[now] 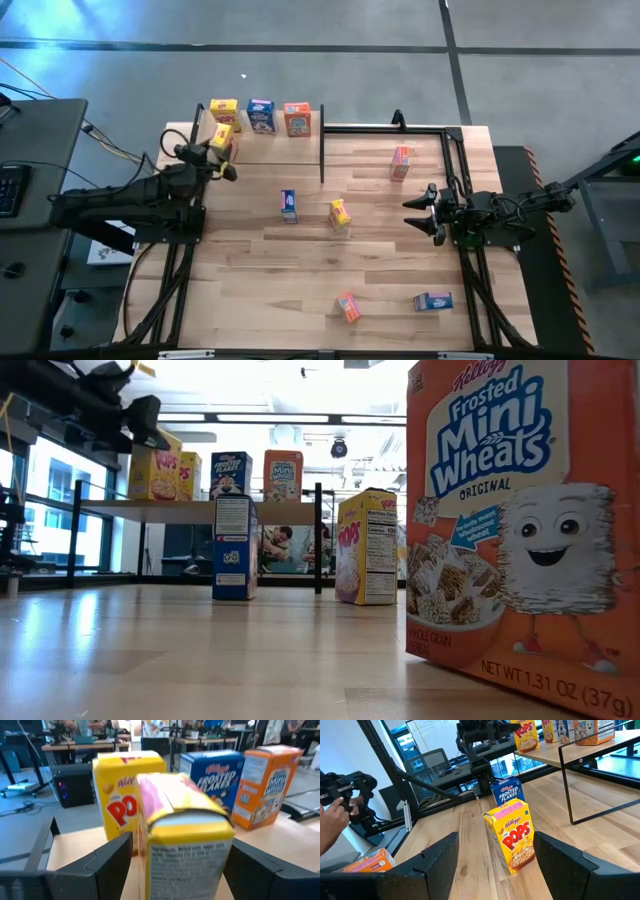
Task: Stack cereal on shelf
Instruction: Put the right yellow cereal box on the shelf aligned with the other yellow cereal box
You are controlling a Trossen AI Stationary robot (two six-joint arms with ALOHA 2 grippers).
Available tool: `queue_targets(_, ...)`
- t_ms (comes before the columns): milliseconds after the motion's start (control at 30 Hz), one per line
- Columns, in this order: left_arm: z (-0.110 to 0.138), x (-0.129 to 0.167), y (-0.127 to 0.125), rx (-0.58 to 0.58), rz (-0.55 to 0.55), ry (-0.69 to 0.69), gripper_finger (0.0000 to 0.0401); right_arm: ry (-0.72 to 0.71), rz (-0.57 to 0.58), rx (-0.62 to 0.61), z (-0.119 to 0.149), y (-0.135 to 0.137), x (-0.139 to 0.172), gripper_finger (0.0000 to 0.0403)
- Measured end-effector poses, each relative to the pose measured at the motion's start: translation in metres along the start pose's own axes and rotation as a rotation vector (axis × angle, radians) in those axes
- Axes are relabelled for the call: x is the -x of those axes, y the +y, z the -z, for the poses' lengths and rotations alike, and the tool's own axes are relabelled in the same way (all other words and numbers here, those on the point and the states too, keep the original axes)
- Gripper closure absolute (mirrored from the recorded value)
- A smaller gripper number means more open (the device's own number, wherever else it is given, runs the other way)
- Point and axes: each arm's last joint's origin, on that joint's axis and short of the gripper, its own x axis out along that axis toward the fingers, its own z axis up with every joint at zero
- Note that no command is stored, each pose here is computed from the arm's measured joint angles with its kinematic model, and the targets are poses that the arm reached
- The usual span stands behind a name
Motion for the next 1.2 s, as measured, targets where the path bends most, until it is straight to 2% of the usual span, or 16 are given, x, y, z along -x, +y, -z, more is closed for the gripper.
queue_targets(333, -0.017, 0.008, 0.01, 0.019, 0.015, -0.114, 0.013, 0.0, 0.0, 0.0, 0.0, 0.0, 0.0, 0.0155)
queue_targets(633, -0.033, 0.015, 0.016, 0.033, 0.076, -0.228, 0.013, 0.0, 0.0, 0.0, 0.0, 0.0, 0.0, 0.0155)
queue_targets(733, -0.035, 0.016, 0.015, 0.024, 0.148, -0.257, 0.013, 0.0, 0.0, 0.0, 0.0, 0.0, 0.0, 0.0155)
queue_targets(900, -0.042, 0.021, 0.011, -0.003, 0.332, -0.274, 0.013, 0.0, 0.0, 0.0, 0.0, 0.0, 0.0, 0.0155)
queue_targets(1033, -0.042, 0.026, 0.008, -0.034, 0.461, -0.234, 0.013, 0.0, 0.0, 0.0, 0.0, 0.0, 0.0, 0.0155)
queue_targets(1200, -0.036, 0.031, 0.004, -0.059, 0.546, -0.179, 0.013, 0.0, 0.0, 0.0, 0.0, 0.0, 0.0, 0.0155)
